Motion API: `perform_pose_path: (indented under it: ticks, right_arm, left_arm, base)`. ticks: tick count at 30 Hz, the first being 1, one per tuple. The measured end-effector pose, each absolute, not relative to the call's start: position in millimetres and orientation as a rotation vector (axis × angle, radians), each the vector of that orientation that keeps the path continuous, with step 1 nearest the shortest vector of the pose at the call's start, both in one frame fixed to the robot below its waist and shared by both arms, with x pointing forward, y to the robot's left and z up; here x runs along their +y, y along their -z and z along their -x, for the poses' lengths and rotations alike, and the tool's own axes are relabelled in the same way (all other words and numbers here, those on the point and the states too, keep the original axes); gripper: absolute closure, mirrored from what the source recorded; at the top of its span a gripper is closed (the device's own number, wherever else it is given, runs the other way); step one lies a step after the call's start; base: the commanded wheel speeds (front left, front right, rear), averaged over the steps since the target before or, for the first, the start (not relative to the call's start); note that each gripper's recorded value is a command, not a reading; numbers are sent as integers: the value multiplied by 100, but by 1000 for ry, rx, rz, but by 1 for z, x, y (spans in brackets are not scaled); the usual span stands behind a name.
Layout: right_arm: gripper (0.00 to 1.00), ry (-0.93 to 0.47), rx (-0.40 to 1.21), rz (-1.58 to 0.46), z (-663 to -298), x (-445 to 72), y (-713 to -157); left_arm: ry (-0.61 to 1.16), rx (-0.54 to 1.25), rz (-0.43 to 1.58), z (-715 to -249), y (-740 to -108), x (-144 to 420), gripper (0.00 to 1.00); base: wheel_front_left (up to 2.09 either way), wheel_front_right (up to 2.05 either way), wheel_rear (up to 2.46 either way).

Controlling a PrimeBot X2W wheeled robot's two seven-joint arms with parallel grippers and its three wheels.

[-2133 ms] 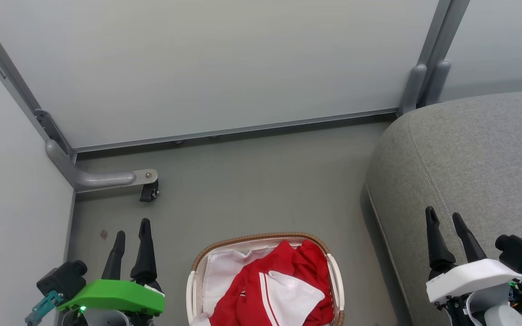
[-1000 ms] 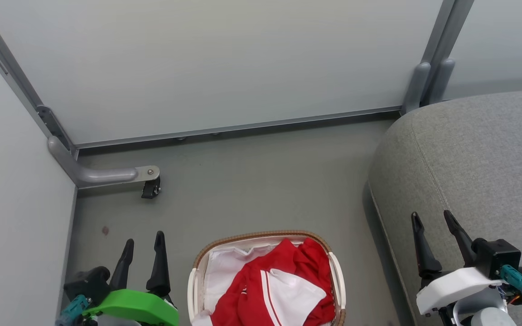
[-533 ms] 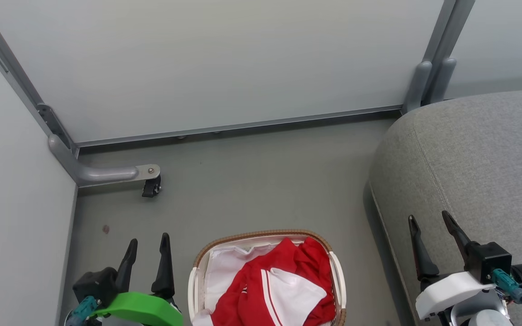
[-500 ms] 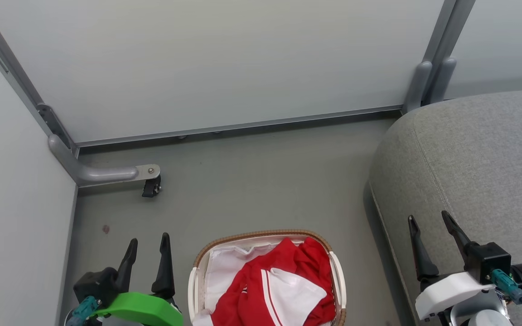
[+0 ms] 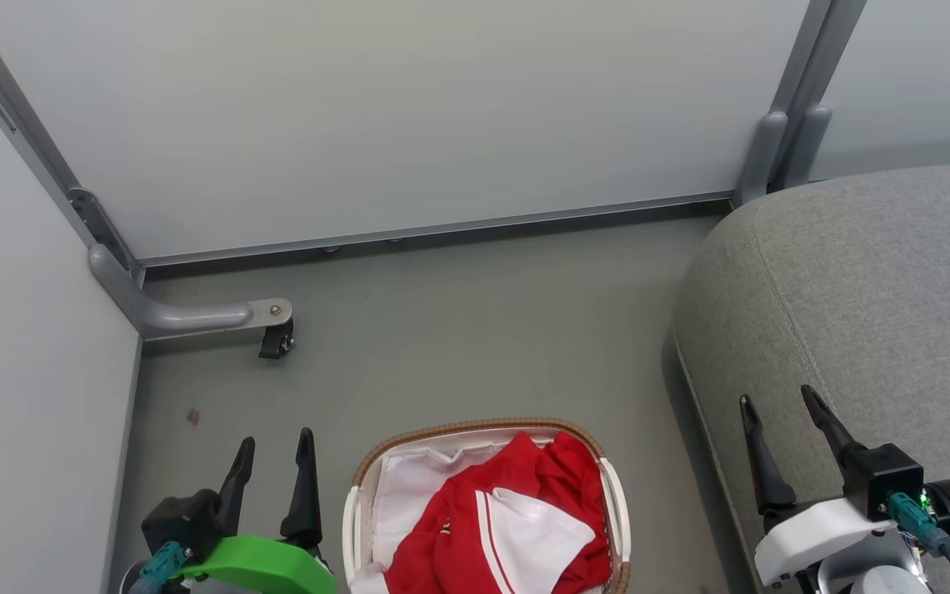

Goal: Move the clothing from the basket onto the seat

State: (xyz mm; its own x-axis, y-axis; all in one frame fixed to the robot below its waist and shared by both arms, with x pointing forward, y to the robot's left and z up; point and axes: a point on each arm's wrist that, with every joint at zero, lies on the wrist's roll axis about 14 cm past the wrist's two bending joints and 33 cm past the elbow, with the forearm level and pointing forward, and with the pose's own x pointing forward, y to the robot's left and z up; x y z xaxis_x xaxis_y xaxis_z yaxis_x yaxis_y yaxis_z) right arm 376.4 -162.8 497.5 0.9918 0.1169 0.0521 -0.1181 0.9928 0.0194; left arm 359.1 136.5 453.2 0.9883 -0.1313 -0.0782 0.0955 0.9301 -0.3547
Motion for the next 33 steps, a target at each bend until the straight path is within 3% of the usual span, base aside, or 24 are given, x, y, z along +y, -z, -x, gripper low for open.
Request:
perform_pose_path:
  ticks: [19,33]
  right_arm:
    - [0,-117,-37,-25,-382,-163,-493]
    - [0,-111,-24,-23,-436,-166,-479]
  left_arm:
    - [115,128,368,-363,-445,135,0]
    - [293,323,256,-413,-385,81,0]
  base:
    - [0,0,0]
    - [0,0,0]
